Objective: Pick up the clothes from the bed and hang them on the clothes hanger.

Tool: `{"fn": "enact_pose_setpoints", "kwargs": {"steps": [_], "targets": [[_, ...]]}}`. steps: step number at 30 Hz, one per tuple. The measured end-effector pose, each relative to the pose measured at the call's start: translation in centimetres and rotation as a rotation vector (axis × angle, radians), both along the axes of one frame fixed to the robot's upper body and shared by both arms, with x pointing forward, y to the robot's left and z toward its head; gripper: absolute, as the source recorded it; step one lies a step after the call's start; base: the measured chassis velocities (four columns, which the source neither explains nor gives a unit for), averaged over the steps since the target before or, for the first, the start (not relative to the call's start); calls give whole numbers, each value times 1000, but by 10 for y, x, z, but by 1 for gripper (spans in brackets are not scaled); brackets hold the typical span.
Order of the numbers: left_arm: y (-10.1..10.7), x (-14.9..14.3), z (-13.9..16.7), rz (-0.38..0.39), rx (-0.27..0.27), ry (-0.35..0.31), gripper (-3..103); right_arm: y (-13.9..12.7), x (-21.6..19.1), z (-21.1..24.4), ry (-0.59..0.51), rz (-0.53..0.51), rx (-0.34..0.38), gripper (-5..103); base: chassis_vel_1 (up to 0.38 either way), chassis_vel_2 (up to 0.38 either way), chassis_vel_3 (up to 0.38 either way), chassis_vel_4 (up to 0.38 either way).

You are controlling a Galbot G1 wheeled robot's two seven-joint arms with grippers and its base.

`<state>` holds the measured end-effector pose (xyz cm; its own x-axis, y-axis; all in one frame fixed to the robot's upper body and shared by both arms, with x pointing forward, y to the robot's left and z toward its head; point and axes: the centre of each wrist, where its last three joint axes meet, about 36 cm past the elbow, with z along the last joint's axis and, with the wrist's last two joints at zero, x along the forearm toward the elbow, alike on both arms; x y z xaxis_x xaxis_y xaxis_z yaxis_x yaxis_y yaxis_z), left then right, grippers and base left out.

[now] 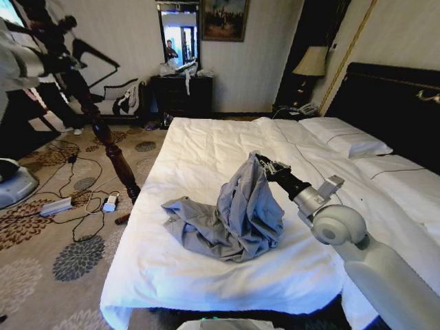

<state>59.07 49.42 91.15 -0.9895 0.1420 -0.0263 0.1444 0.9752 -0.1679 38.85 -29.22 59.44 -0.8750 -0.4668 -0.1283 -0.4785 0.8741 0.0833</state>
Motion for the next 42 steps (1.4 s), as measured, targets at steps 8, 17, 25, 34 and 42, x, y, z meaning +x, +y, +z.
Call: {"fn": "enact_pose_setpoints", "kwargs": {"steps": [8,17,25,34,42], "targets": [[-27,-46,-28,-122,2,-6,16,-3,-4,-3,23,-21,0,0,0,0,0,0],[-72,-108,-115,-327,53,-1,16,-13,-7,-4,34,-113,12,0,0,0,0,0],[-130,-129,-161,-627,67,-1,16,-22,-11,-9,53,-201,12,0,0,0,0,0],[-165,-149,-229,-908,73,92,16,-30,-3,4,96,-430,-44,0,0,0,0,0],[-185,-159,-254,-1014,43,126,16,-31,2,20,82,-462,-96,0,0,0,0,0]]}}
